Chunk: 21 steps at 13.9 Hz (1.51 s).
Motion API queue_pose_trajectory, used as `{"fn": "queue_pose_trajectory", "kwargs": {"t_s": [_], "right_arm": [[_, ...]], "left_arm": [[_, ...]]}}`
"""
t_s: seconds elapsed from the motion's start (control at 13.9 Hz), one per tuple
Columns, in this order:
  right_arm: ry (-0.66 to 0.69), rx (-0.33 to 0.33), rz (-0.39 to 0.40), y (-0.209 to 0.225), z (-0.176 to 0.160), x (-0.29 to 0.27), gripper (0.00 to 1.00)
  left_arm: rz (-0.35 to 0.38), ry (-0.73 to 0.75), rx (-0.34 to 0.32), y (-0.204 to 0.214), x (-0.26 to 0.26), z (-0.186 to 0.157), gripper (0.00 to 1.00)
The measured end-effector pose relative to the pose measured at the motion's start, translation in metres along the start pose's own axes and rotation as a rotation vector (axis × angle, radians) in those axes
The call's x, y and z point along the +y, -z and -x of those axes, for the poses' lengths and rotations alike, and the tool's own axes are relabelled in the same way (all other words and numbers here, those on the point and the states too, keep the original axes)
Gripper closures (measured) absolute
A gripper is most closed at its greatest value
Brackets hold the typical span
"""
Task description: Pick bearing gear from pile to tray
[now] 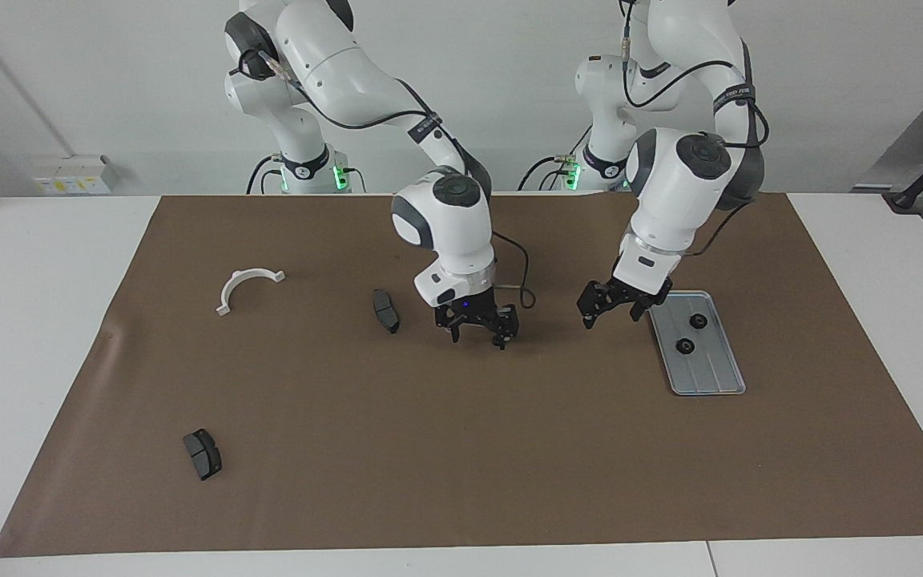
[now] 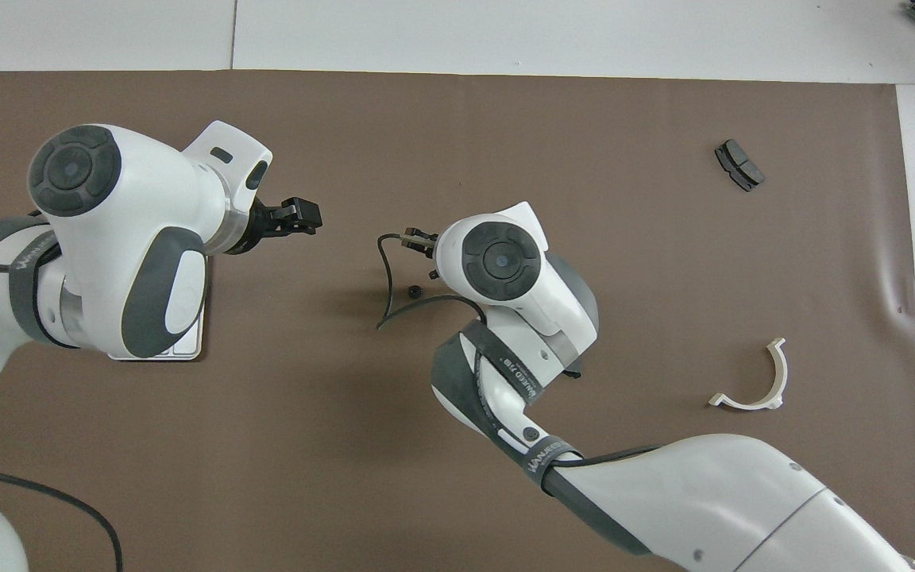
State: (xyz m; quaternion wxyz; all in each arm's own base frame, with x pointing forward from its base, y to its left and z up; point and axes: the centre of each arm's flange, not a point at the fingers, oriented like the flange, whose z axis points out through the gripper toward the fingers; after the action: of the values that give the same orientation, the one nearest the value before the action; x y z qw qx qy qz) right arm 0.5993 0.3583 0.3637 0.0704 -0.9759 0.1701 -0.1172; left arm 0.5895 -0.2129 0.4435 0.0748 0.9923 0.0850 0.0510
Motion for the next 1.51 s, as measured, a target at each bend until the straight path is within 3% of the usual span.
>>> {"fn": "queue_pose_trajectory", "kwargs": {"t_s": [0.29,0.5,0.93,1.08,1.51], "right_arm": [[0.069,0.062,0.059,0.065,-0.093,0.087,0.0],[0.119,0.068,0.108,0.094,-0.13,0.139,0.0],[0.106,0.051,0.167,0.159,-0.132,0.166,0.0],[0.111,0.027,0.151,0.186,-0.134,0.183,0.0],[0.128,-0.071,0.159,0.257,-0.138,0.257,0.0]], "left_arm": [[0.005,0.0,-0.015,-0.026,0.069,0.014,0.02],[-0.025,-0.052,-0.035,-0.067,0.112,0.024,0.03],[-0.088,-0.136,-0.067,-0.123,0.142,0.052,0.16],[-0.099,-0.153,-0.074,-0.14,0.142,0.066,0.25],[-0.116,-0.172,-0.096,-0.161,0.138,0.088,0.36]]}}
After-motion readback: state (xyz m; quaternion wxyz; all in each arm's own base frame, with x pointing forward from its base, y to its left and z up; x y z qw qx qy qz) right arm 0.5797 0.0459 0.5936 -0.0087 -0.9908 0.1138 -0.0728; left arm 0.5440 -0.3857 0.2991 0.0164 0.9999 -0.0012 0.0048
